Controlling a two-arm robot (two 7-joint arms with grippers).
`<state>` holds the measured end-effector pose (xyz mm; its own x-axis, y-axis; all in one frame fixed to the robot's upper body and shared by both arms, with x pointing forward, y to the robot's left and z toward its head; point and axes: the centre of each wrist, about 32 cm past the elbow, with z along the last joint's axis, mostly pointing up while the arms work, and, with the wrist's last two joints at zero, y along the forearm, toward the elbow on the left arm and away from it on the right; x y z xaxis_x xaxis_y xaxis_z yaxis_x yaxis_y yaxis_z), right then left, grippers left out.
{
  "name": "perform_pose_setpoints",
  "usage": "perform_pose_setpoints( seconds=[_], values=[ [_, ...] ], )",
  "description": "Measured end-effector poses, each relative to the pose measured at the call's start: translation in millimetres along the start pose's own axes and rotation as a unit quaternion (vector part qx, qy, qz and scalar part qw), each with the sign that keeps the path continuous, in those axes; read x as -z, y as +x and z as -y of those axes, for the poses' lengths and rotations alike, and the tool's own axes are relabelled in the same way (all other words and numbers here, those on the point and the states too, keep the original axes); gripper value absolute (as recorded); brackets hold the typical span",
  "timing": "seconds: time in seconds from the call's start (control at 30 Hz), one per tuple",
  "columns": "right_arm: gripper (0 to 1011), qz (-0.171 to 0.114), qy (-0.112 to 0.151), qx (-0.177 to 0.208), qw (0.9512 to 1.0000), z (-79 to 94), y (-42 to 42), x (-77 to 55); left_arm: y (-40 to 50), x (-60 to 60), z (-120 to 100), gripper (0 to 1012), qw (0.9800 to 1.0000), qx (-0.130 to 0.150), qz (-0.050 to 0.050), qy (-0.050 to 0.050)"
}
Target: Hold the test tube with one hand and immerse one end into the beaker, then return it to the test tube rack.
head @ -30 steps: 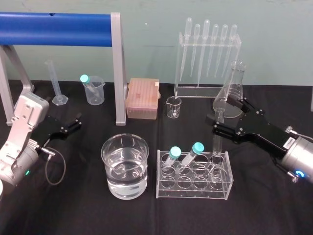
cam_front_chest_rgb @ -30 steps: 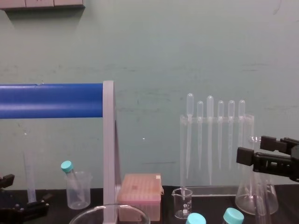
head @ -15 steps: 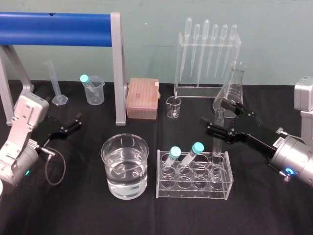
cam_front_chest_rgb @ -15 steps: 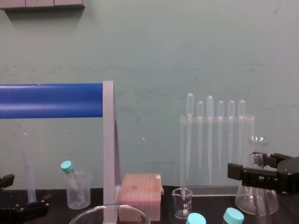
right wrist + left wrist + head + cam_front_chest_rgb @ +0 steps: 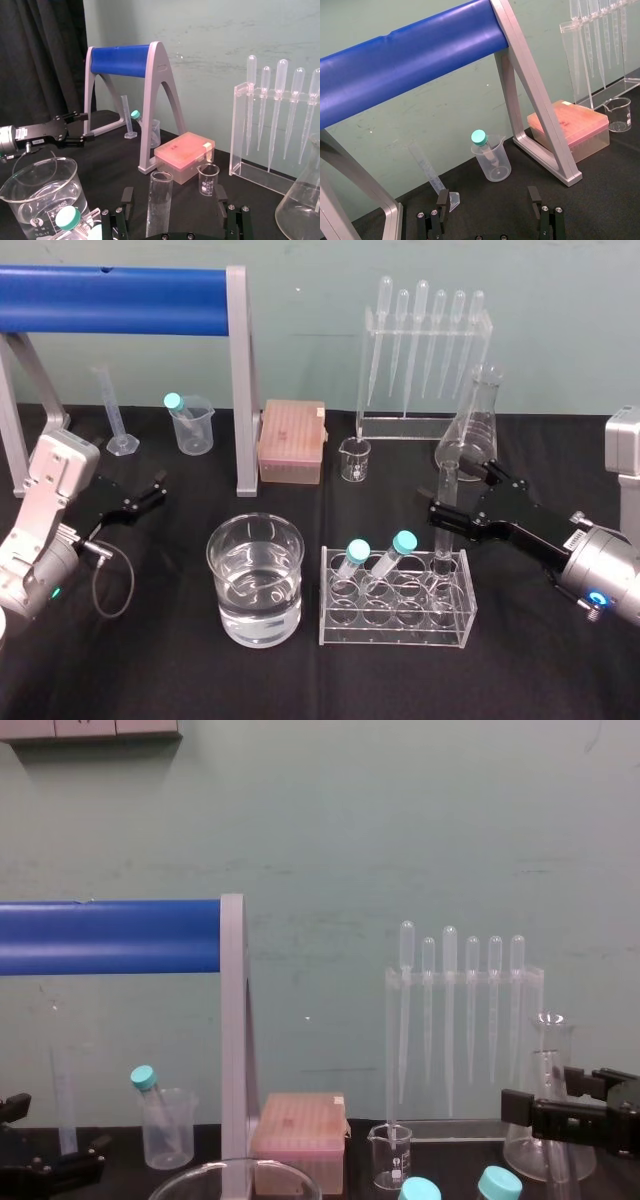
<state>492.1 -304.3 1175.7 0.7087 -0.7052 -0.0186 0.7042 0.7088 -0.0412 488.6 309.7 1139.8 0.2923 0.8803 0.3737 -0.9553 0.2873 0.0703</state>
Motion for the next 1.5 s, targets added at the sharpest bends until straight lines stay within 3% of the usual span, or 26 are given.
perform_pose_setpoints(
  seconds=[0.8,1.17,1.23,1.3,1.5],
  values=[
    [993,-0.001,0.000,-0.002,1.0000,0.1,0.6,-0.5,0.0,0.0,0.0,1000,1.0000,0.000,0.000,0.000],
    [719,0.000,0.000,-0.002,1.0000,0.1,0.6,-0.6,0.0,0.0,0.0,1000,1.0000,0.000,0.000,0.000],
    [719,0.000,0.000,-0.002,1.0000,0.1,0.6,-0.6,0.0,0.0,0.0,1000,1.0000,0.000,0.000,0.000],
    [581,0.000,0.000,-0.002,1.0000,0.1,0.6,-0.6,0.0,0.0,0.0,1000,1.0000,0.000,0.000,0.000],
    [393,0.000,0.000,-0.002,1.0000,0.1,0.6,-0.6,0.0,0.0,0.0,1000,1.0000,0.000,0.000,0.000]
  ],
)
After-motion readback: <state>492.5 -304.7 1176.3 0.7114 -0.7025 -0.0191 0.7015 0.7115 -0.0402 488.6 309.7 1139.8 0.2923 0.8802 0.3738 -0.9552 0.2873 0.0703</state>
